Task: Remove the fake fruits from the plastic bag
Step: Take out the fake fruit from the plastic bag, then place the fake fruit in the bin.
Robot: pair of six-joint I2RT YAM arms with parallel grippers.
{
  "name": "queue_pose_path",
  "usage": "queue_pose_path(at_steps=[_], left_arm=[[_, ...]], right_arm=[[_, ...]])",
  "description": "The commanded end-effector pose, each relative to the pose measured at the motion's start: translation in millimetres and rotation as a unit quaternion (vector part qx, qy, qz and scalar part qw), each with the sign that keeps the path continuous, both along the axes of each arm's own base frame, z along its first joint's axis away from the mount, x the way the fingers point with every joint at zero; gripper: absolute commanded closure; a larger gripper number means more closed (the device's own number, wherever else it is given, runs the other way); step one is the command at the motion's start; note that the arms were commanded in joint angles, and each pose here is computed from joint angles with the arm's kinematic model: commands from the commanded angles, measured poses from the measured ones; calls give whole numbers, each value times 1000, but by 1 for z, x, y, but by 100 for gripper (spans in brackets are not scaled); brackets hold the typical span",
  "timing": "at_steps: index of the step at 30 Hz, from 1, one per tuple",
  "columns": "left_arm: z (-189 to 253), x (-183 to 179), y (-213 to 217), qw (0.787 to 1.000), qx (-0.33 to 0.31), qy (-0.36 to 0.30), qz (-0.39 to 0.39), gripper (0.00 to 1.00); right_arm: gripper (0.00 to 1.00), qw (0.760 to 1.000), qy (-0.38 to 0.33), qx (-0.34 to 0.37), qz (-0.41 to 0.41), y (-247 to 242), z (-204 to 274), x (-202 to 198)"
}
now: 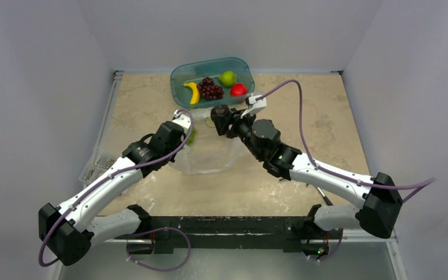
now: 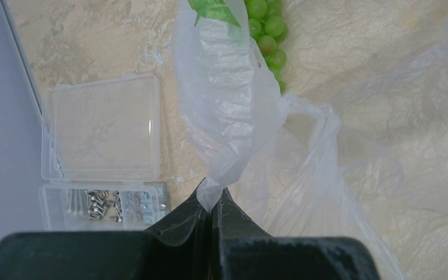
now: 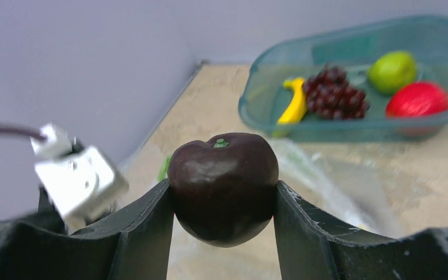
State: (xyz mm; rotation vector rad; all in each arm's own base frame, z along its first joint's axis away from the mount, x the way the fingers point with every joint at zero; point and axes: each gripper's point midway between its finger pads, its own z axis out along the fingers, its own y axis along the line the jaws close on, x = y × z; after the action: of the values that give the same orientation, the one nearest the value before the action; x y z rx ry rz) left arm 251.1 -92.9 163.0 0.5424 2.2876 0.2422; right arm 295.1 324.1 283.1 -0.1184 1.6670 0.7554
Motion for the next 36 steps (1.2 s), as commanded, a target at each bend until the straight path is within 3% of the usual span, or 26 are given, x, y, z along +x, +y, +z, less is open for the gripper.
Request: queue_pose_path(at_steps=[1, 8, 12, 17, 23, 28, 36], left_arm=[[11, 4, 6, 1000, 10, -24, 15, 100], [29, 5, 32, 994, 35, -75, 69, 100], [35, 5, 34, 993, 25, -96, 71, 100], [29, 5, 23, 996, 12, -81, 43, 100], [17, 5, 10, 999, 5, -49, 16, 100], [14, 4, 4, 999, 0, -38, 4, 100], [10, 5, 1, 1000, 0, -30, 0, 100]], right_arm=[[100, 995, -39, -5, -94, -29, 47, 38], [100, 989, -14, -41, -140, -33, 44, 128], [100, 982, 33, -104, -155, -24, -2, 188], [98, 979, 36, -124, -159, -15, -29, 242], [73, 976, 58, -159, -139, 5, -72, 293], [35, 976, 61, -168, -125, 16, -85, 304], [17, 975, 72, -174, -121, 3, -76, 281]])
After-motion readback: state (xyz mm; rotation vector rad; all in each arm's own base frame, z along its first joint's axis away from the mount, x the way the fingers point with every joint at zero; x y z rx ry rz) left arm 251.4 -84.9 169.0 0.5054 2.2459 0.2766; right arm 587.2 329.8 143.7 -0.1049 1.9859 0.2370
